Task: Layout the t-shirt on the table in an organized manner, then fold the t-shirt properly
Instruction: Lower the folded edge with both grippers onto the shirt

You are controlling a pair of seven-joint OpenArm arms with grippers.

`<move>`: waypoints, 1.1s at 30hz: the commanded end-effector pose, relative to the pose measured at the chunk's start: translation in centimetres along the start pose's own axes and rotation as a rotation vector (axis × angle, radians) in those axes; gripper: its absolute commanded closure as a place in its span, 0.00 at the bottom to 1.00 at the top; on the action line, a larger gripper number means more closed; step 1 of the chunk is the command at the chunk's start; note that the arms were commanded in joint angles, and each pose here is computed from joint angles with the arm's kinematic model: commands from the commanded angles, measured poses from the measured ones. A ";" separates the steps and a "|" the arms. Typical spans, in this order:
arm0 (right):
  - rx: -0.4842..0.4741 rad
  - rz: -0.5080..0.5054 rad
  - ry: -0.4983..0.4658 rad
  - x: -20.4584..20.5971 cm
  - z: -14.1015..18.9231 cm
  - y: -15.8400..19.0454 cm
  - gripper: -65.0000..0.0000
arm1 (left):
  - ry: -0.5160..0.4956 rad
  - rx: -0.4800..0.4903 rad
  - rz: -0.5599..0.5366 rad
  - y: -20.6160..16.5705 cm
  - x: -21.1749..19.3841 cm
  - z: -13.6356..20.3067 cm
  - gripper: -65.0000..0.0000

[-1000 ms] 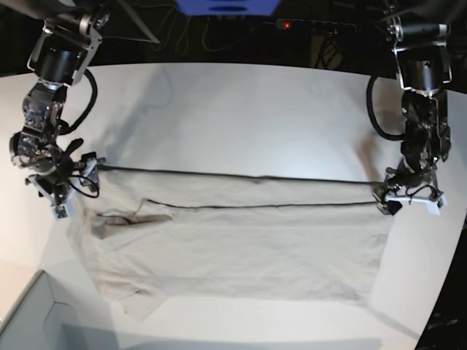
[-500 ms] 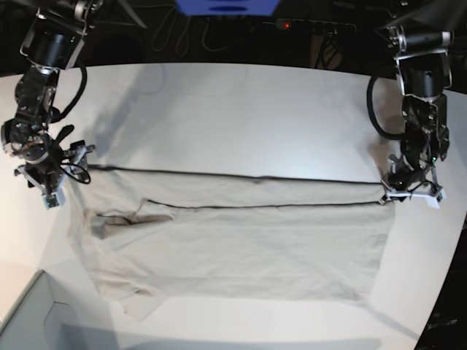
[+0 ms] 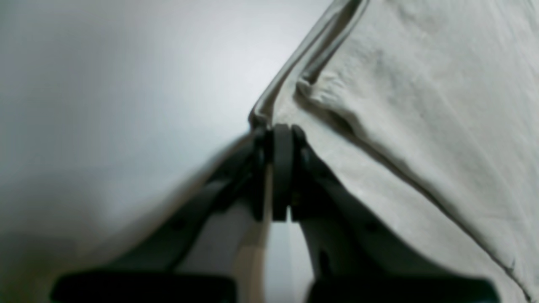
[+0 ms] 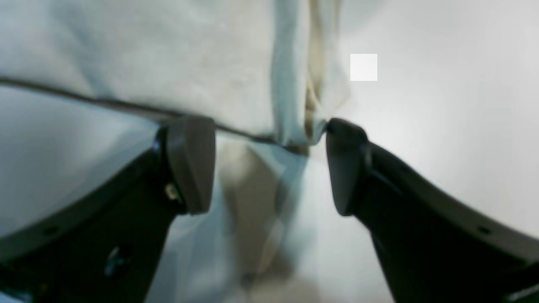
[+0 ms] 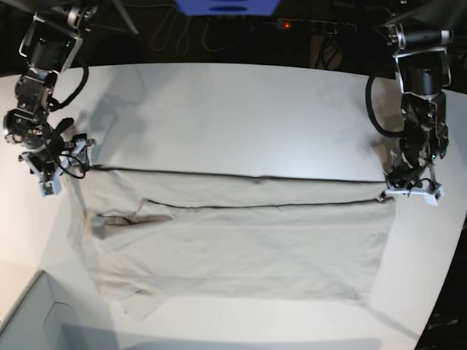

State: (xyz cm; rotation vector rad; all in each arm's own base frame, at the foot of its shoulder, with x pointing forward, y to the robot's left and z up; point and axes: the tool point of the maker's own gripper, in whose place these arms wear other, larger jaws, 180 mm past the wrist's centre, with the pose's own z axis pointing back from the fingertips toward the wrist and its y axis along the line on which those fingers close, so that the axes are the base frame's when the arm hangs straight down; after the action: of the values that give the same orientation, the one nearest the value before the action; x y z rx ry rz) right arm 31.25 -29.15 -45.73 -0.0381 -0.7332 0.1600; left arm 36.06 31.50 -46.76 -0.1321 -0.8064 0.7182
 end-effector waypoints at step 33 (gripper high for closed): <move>0.051 -0.082 0.054 0.7 -2.6 -2.1 1.00 | -0.050 -0.021 -0.052 0.4 1.1 1.9 1.00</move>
State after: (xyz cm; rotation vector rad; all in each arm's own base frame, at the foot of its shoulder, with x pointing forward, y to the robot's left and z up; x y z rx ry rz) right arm 34.48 -29.45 -47.14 0.0731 -0.7226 0.0711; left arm 33.90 31.21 -46.47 -0.1196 -0.8139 0.6725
